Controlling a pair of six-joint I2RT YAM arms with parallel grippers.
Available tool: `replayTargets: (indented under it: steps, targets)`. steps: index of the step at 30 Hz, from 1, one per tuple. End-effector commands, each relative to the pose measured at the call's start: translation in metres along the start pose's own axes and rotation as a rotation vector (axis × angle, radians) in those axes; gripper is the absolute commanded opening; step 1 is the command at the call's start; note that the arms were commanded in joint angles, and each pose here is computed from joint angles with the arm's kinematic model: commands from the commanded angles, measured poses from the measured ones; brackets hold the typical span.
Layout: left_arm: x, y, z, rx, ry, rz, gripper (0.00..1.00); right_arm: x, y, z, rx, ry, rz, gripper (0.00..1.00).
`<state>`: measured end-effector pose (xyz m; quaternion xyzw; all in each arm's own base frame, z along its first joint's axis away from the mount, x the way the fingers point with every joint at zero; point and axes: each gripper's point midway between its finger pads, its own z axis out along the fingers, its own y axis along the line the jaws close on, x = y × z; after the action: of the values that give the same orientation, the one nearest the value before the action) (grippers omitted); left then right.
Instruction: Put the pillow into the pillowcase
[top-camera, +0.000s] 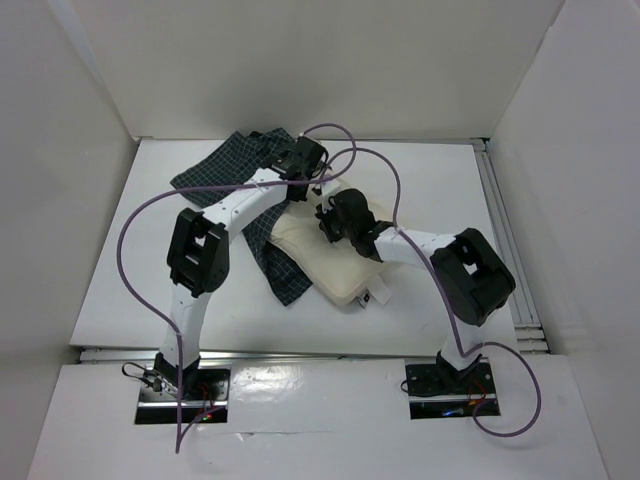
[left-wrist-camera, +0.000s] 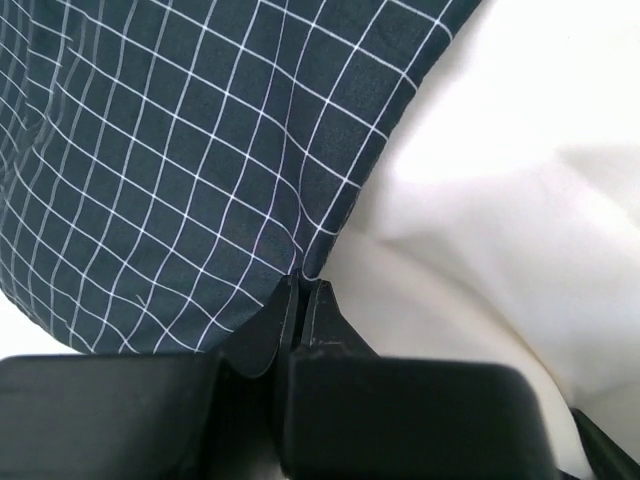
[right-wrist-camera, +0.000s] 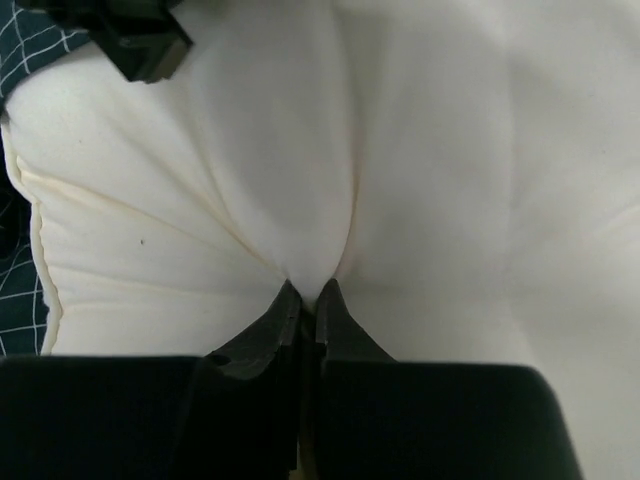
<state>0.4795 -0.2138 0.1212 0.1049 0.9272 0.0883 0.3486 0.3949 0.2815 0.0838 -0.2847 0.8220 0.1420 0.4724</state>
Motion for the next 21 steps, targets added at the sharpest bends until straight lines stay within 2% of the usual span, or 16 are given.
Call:
replayTargets:
  steps: [1,2,4,6,8,9,10,12,14,17,18,20,21]
  targets:
    - [-0.038,0.006,-0.034,0.005,-0.115,0.005,0.0,0.045,-0.015,0.001,0.102,0.12,0.058,0.0]
    - [-0.043,0.001,-0.041,0.017,-0.139,0.003,0.0,0.017,-0.016,-0.007,0.104,0.027,0.076,0.0]
    - [-0.052,-0.005,-0.06,0.059,-0.178,0.027,0.0,0.005,-0.01,-0.022,0.074,-0.054,0.123,0.0]
    - [-0.056,-0.011,-0.071,0.083,-0.207,0.041,0.0,-0.046,0.0,-0.047,0.009,-0.252,0.156,0.0]
    - [-0.055,-0.017,-0.08,0.106,-0.214,0.049,0.0,-0.057,0.008,-0.065,-0.041,-0.332,0.175,0.0]
    - [-0.054,-0.022,-0.086,0.13,-0.22,0.054,0.0,-0.091,0.015,-0.088,-0.096,-0.467,0.188,0.0]
    - [-0.054,-0.028,-0.087,0.163,-0.215,0.046,0.0,-0.089,0.019,-0.096,-0.116,-0.494,0.201,0.0]
    - [-0.05,-0.029,-0.094,0.189,-0.214,0.048,0.0,-0.114,0.026,-0.121,-0.155,-0.613,0.206,0.0]
    - [-0.046,-0.033,-0.098,0.198,-0.21,0.039,0.0,-0.117,0.027,-0.127,-0.166,-0.644,0.227,0.0]
    - [-0.029,-0.054,-0.105,0.293,-0.176,0.059,0.0,-0.119,0.029,-0.132,-0.136,-0.724,0.242,0.0]
    - [-0.026,-0.053,-0.106,0.293,-0.17,0.05,0.0,-0.128,0.019,-0.137,-0.078,-0.789,0.282,0.0]
    - [-0.008,-0.059,-0.104,0.268,-0.129,0.051,0.0,-0.12,0.017,-0.128,-0.023,-0.799,0.325,0.0]
    - [0.001,-0.056,-0.102,0.251,-0.094,0.048,0.0,-0.13,0.008,-0.134,0.012,-0.871,0.351,0.0]
